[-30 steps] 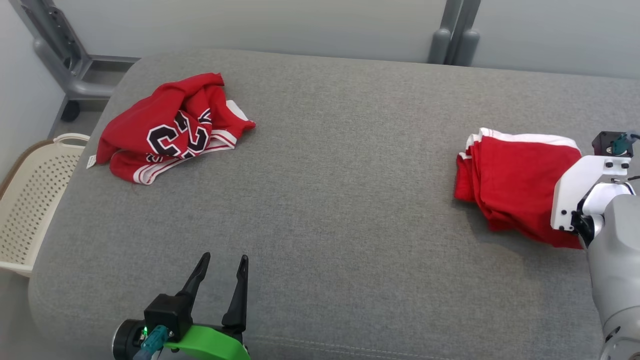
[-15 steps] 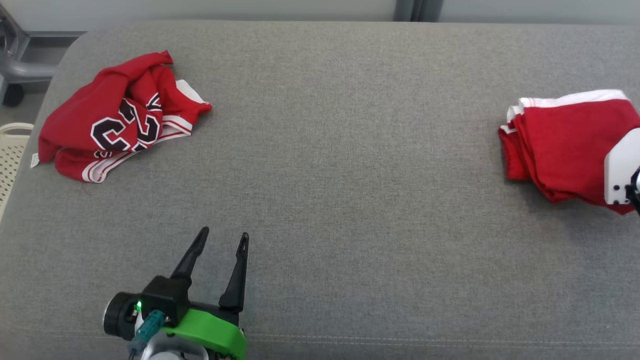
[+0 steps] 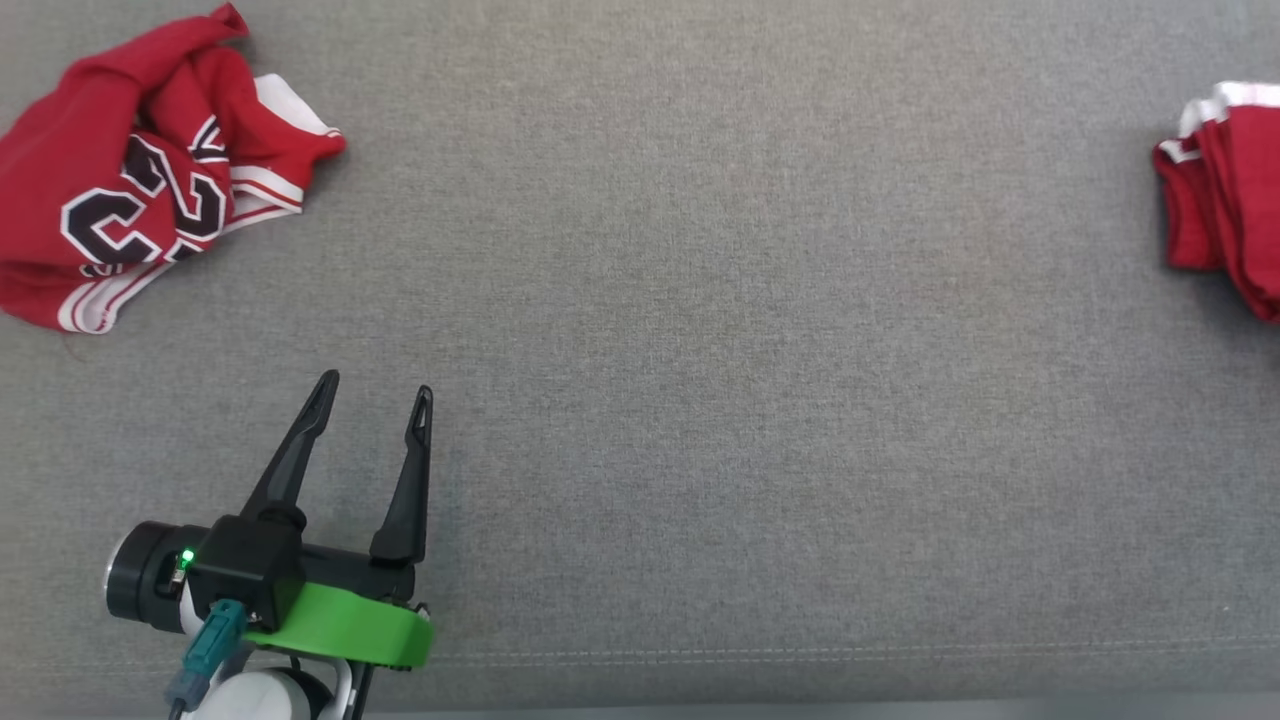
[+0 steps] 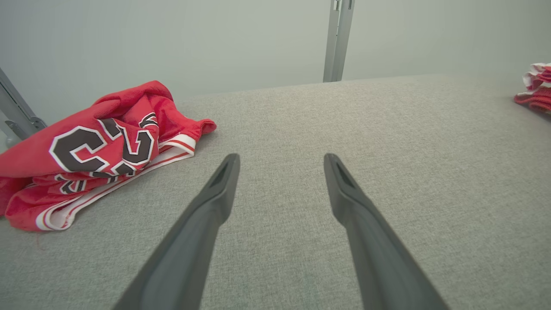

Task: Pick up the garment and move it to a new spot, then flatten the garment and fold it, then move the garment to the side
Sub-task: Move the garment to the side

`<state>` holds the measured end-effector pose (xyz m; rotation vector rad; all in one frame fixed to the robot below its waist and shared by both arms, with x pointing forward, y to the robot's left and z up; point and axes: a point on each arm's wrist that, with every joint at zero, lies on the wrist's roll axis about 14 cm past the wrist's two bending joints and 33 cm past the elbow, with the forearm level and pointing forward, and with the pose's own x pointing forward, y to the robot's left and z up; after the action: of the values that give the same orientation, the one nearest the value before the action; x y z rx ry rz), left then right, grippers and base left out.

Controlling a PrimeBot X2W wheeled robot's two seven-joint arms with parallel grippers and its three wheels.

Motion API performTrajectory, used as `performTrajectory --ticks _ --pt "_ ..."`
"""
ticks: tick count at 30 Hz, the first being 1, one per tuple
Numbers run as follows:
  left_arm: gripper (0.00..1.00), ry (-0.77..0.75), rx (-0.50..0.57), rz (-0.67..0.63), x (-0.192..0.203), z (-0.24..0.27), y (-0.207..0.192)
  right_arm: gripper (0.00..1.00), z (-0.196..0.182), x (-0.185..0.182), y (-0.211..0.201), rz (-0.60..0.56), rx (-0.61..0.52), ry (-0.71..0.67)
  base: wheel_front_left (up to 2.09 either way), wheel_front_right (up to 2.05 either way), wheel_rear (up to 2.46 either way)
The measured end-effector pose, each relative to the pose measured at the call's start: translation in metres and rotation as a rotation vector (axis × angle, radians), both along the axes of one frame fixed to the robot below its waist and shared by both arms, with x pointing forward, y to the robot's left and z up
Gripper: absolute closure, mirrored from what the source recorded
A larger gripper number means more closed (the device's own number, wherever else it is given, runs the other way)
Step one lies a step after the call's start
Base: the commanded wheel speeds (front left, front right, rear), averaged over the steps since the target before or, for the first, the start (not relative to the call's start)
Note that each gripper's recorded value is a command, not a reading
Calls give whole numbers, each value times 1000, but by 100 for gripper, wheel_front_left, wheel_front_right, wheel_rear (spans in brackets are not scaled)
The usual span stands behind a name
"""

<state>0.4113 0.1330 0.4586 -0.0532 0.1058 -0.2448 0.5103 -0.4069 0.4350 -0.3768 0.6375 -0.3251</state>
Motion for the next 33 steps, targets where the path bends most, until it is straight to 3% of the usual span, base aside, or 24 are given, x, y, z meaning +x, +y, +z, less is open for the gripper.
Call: performTrajectory --ticks 13,14,15,21,33 --pt "0 83 29 -43 8 -24 -3 100 3 -10 -50 -52 -150 -8 0 0 0" --pt "0 88 28 -45 8 -25 -3 30 4 -9 -51 -49 -158 -16 0 0 0" --pt "0 92 28 -47 8 -26 -4 0 4 -8 -50 -41 -166 -26 0 0 0" --pt "0 107 30 -43 7 -31 -3 0 4 4 -38 18 -200 -76 0 0 0" --pt "0 93 -5 -14 -1 -25 -3 0 -2 22 14 161 -147 -151 0 0 0"
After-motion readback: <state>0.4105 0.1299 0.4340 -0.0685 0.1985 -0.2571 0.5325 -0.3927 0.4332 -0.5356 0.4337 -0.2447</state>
